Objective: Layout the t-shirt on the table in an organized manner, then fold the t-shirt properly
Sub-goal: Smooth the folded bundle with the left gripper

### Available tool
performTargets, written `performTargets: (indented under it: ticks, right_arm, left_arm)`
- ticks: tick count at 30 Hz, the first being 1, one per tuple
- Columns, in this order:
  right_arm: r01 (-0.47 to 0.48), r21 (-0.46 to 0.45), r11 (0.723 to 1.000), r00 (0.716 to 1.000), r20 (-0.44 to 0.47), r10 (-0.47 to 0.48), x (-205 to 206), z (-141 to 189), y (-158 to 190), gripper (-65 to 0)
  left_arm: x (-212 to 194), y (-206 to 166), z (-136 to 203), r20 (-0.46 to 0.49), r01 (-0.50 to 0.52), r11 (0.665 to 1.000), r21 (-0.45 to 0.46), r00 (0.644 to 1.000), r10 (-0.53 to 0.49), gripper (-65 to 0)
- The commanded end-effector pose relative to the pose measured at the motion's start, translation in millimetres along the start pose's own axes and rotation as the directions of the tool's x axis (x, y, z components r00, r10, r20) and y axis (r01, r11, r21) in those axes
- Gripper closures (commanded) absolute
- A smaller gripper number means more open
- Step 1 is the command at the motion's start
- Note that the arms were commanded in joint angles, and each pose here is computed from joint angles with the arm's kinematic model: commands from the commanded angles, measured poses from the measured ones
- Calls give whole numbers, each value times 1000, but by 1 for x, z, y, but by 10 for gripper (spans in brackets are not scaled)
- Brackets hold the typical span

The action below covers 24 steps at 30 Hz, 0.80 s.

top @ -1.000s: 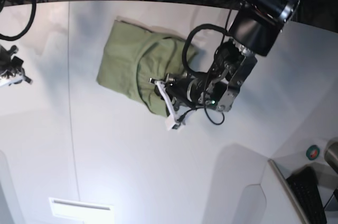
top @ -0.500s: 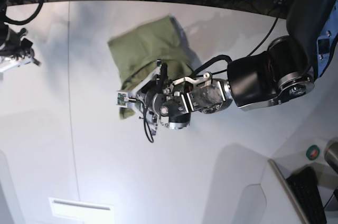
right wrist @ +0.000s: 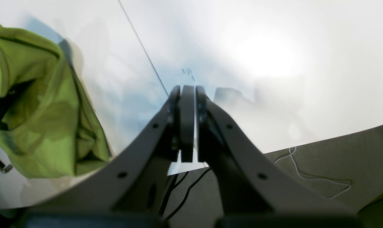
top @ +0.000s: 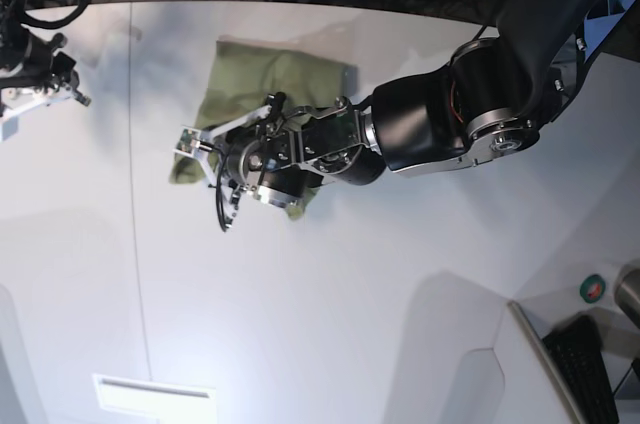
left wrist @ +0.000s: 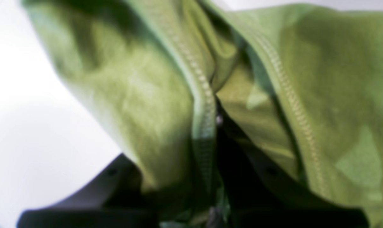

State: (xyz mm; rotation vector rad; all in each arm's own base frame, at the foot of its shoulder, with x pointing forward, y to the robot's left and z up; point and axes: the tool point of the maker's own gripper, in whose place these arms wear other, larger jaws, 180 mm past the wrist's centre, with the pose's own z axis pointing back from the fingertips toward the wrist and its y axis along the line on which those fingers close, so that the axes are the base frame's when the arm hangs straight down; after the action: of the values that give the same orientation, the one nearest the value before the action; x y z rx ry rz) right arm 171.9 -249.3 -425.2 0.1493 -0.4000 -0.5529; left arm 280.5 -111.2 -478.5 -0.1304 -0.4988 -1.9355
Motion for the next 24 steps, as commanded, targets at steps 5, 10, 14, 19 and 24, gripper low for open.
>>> performTargets:
  ticks: [5, 10, 14, 19, 24]
  right_arm:
    - [-15, 1, 1000, 999, 36, 15, 11, 5, 0, 0]
    - [-16, 3, 1000, 999, 37, 16, 12, 4, 1, 0]
    - [-18, 6, 1000, 999, 38, 18, 12, 4, 3, 0]
    - [-18, 6, 1000, 999, 38, 18, 12, 4, 3, 0]
    - [-18, 6, 1000, 999, 38, 18, 12, 4, 3, 0]
  left_arm:
    - [20, 9, 6, 41, 28, 999, -15, 999, -28, 0]
    - [3, 13, 7, -53, 12, 1000, -7, 999, -12, 0]
    - [2, 16, 8, -35, -84, 996, 9, 996, 84, 0]
    - [3, 19, 9, -29, -90, 996, 16, 995, 91, 0]
    - [8, 20, 9, -22, -84, 996, 20, 996, 84, 0]
